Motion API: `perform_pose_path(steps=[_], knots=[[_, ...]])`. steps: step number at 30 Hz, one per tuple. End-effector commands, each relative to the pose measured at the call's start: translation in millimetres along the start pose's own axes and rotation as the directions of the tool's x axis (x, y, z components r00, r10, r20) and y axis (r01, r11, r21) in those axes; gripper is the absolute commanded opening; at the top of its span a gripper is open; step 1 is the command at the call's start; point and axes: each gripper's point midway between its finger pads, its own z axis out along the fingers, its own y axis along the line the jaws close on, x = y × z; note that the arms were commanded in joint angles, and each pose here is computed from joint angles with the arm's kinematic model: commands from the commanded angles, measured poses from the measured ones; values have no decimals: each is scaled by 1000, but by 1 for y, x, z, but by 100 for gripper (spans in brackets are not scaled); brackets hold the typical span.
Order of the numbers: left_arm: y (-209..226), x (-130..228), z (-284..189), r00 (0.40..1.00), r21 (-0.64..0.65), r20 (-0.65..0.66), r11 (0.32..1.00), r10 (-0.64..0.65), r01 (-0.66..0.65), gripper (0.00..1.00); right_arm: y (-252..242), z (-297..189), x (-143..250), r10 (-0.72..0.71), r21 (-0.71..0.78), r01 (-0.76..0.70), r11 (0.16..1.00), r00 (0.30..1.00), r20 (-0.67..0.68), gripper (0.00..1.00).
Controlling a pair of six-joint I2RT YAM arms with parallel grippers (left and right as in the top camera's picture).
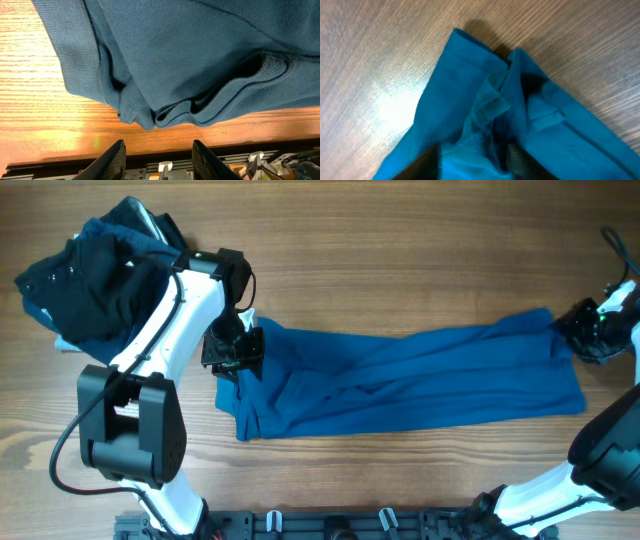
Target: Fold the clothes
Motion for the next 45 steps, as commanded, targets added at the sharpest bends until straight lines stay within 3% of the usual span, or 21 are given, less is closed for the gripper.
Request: perform_pose_path(steps=[1,3,5,6,7,8,9,12,14,19,22,30,39,41,42,43,44,45], knots=[[-3,1,-4,1000,18,14,1000,2,-2,42,-10,9,8,29,49,-28,998,999,-34,15],[-4,0,-10,999,23,34,1000,6,-7,41,-21,8,10,52,111,-48,993,998,-35,6],[-6,-2,-15,998,28,57,1000,11,-12,42,-28,7,12,96,151,-90,984,995,-34,5],[-7,-3,-19,998,31,69,999,13,-15,42,-26,7,14,94,140,-88,986,995,-40,12],[-8,-4,-21,997,34,81,999,15,-18,43,-25,7,15,93,131,-86,988,995,-47,31],[-9,-5,-23,996,36,89,999,17,-20,45,-21,8,16,92,112,-85,990,994,-55,43],[-9,-6,-23,995,39,95,999,18,-22,46,-19,9,17,92,98,-86,992,994,-59,49],[-18,-9,-24,994,86,103,996,23,-32,53,-18,13,18,93,89,-87,992,994,-57,49],[-24,-14,-25,992,117,122,992,28,-42,56,-13,18,19,87,61,-83,995,995,-57,47],[-26,-22,-27,987,124,157,991,34,-53,59,-12,33,26,127,51,-124,991,991,-53,28],[-26,-22,-26,987,124,156,991,33,-53,58,-11,27,22,100,38,-98,994,994,-45,4],[-27,-22,-27,987,125,158,991,34,-54,60,-40,-20,16,163,76,-163,984,987,0,4],[-27,-24,-27,986,125,164,991,35,-56,62,-69,-13,26,219,195,-216,957,976,8,11],[-27,-24,-27,986,125,164,991,36,-57,63,-50,-10,22,175,89,-174,981,985,-5,11],[-27,-24,-27,986,126,164,990,35,-56,63,-35,-10,20,109,1,-109,994,994,-14,19],[-27,-24,-27,986,125,164,991,36,-57,64,-30,-9,18,89,-28,-89,996,996,-10,33],[-27,-24,-27,986,126,164,990,35,-56,65,-33,-9,14,92,-15,-92,996,996,4,58],[-27,-24,-27,986,126,164,990,35,-56,66,-36,-7,11,89,3,-89,996,996,19,74]])
